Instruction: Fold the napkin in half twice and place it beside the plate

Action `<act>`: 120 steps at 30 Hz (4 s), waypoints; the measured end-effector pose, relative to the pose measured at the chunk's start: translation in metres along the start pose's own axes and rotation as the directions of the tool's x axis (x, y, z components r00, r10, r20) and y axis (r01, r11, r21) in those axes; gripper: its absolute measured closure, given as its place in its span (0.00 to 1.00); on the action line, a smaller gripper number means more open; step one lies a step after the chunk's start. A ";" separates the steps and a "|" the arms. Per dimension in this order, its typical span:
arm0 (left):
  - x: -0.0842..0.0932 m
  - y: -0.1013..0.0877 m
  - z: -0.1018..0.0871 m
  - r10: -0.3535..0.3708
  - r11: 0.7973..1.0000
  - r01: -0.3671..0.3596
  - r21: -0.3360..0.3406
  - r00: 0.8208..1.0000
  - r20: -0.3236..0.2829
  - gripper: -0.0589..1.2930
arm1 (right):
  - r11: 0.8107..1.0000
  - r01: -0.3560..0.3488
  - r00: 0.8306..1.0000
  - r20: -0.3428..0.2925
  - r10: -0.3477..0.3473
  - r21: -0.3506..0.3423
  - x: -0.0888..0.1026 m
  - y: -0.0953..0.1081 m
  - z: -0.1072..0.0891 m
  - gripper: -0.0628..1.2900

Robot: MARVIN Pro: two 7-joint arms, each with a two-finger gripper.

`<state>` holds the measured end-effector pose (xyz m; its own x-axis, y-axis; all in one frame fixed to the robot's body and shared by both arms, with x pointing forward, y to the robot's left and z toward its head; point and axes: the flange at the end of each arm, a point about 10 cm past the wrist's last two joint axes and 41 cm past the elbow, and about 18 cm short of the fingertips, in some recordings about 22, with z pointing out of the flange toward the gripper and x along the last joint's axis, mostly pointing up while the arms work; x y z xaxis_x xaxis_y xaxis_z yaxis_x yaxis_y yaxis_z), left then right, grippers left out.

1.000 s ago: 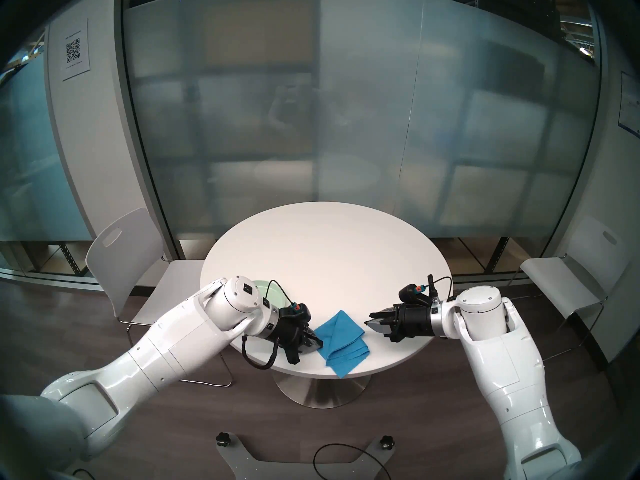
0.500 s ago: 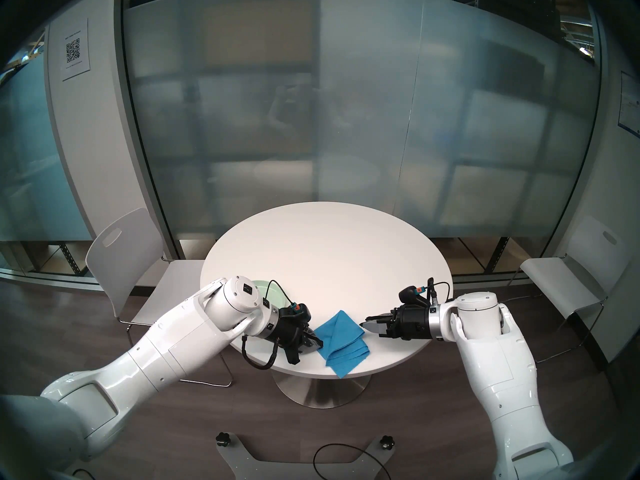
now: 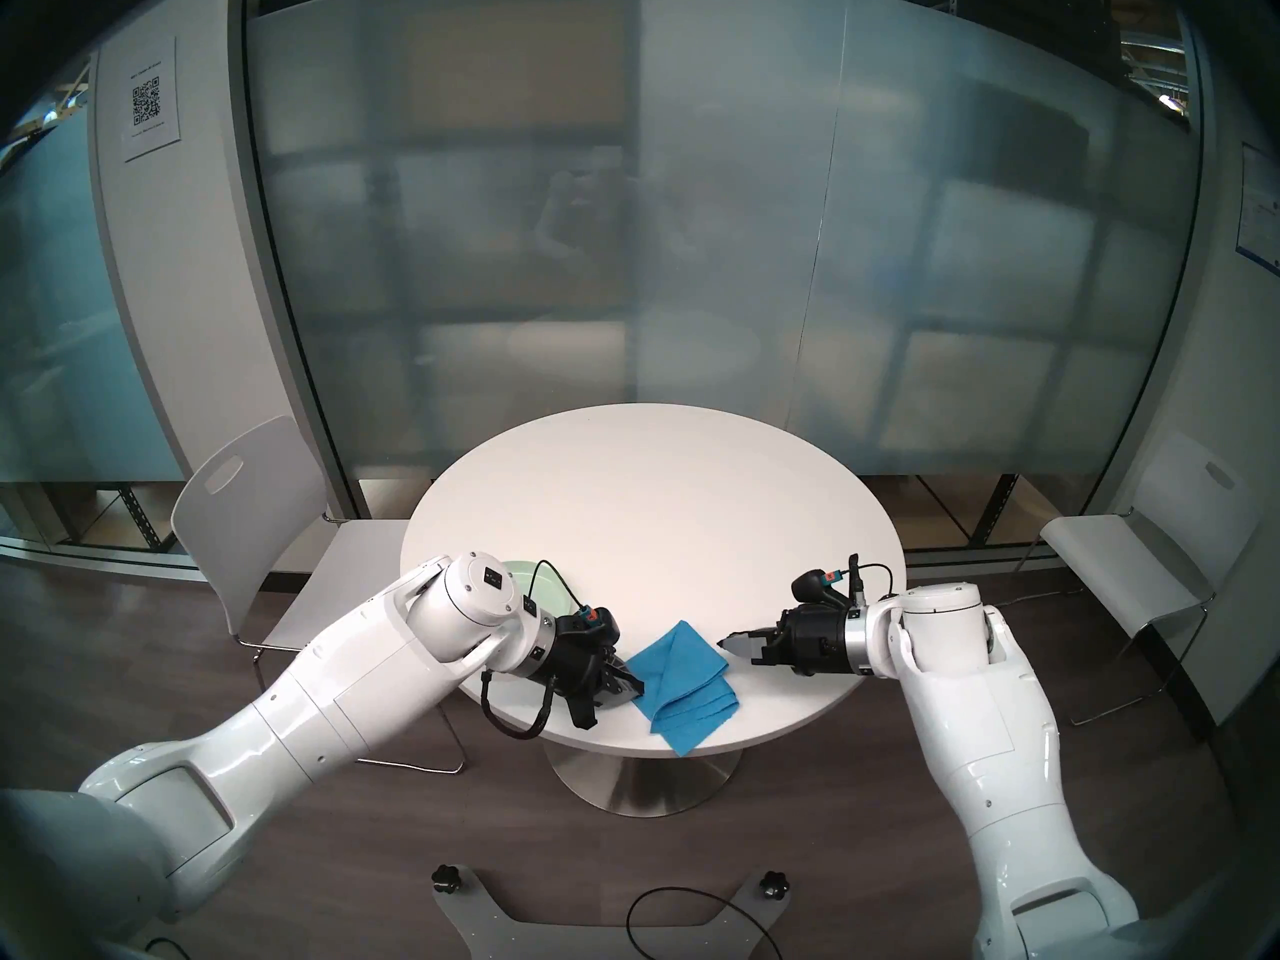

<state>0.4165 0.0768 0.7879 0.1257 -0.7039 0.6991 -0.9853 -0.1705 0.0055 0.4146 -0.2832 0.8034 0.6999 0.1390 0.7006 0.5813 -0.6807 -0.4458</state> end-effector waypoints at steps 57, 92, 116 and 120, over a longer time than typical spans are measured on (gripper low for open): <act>-0.001 -0.001 0.000 0.002 1.000 -0.002 -0.002 1.000 -0.003 0.77 | 0.994 0.027 0.997 0.063 -0.033 0.104 0.006 -0.026 0.008 0.97; 0.001 -0.007 0.002 -0.009 1.000 0.009 0.002 1.000 -0.005 0.77 | 0.978 0.069 0.993 0.085 -0.087 0.199 0.033 -0.033 0.047 0.97; 0.000 -0.007 0.002 -0.009 1.000 0.009 -0.001 1.000 -0.008 0.77 | 0.954 0.096 0.994 0.022 -0.107 0.283 0.057 -0.048 0.072 0.71; -0.001 -0.007 0.001 -0.009 1.000 0.009 -0.002 1.000 -0.008 0.77 | 0.953 0.103 0.994 0.014 -0.111 0.286 0.060 -0.050 0.070 0.62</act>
<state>0.4231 0.0776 0.7864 0.1332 -0.6971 0.7045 -0.9845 -0.1752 0.0129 0.4564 -0.1906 0.8294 0.6363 0.2238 0.7382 0.7446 -0.4281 -0.5121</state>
